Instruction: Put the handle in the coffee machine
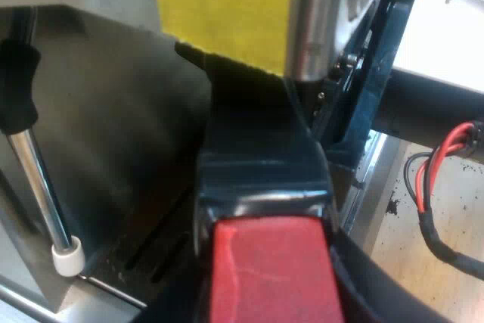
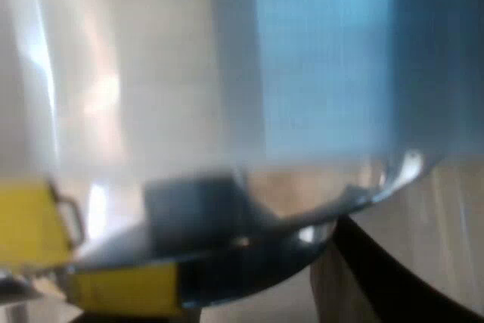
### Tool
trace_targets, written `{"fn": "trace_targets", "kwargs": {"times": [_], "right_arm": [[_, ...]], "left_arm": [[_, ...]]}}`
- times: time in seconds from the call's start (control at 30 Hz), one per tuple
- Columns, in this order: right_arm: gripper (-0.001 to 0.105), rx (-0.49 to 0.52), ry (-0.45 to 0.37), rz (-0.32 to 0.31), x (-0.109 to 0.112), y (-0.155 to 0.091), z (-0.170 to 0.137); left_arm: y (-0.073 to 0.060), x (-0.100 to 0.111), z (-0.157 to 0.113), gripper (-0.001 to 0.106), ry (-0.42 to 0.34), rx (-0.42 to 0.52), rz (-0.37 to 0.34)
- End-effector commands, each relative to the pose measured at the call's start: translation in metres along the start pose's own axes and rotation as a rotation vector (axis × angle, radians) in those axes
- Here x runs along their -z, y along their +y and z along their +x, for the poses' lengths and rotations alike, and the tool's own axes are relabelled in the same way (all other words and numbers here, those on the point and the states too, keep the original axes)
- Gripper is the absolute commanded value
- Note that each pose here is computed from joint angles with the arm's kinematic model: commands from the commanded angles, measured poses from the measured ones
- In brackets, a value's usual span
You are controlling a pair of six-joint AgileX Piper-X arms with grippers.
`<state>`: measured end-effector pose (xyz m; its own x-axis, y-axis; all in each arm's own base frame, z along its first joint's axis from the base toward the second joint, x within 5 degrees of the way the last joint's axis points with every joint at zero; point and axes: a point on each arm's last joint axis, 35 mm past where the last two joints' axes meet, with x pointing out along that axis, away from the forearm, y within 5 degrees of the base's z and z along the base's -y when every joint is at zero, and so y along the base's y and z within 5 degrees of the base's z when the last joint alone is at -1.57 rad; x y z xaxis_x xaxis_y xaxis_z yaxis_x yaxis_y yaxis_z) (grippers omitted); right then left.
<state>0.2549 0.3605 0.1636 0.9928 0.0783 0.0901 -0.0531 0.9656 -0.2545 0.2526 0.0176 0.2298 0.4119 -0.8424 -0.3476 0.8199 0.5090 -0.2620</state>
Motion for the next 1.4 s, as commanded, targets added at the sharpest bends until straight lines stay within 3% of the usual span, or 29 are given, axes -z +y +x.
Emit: {"fn": "trace_targets", "kwargs": {"times": [0.03,0.2,0.4,0.57,0.67,0.83,1.13,1.4], "right_arm": [[0.038,0.020,-0.096,0.121,-0.030,-0.006,0.006],[0.038,0.013,-0.099,0.120,-0.030,-0.005,0.006],[0.038,0.004,-0.104,0.120,-0.030,-0.005,0.006],[0.038,0.004,-0.104,0.120,-0.030,-0.005,0.006],[0.038,0.004,-0.104,0.120,-0.030,-0.005,0.006],[0.038,0.004,-0.104,0.120,-0.030,-0.005,0.006],[0.038,0.004,-0.104,0.120,-0.030,-0.005,0.006],[0.038,0.005,-0.103,0.120,-0.030,-0.005,0.006]], "left_arm": [[-0.009,-0.013,-0.003,0.000,-0.108,0.118,0.072],[-0.007,-0.010,-0.003,0.000,-0.050,0.048,0.057],[-0.006,-0.010,-0.003,0.005,-0.046,0.042,0.057],[-0.006,-0.010,-0.003,0.046,-0.046,0.042,0.057],[-0.006,-0.010,-0.003,0.058,-0.041,0.035,0.057],[-0.006,-0.011,-0.003,0.058,-0.037,0.032,0.053],[-0.004,-0.008,-0.006,0.058,0.025,-0.061,0.046],[0.011,-0.006,-0.031,0.058,0.009,-0.210,0.048]]}}
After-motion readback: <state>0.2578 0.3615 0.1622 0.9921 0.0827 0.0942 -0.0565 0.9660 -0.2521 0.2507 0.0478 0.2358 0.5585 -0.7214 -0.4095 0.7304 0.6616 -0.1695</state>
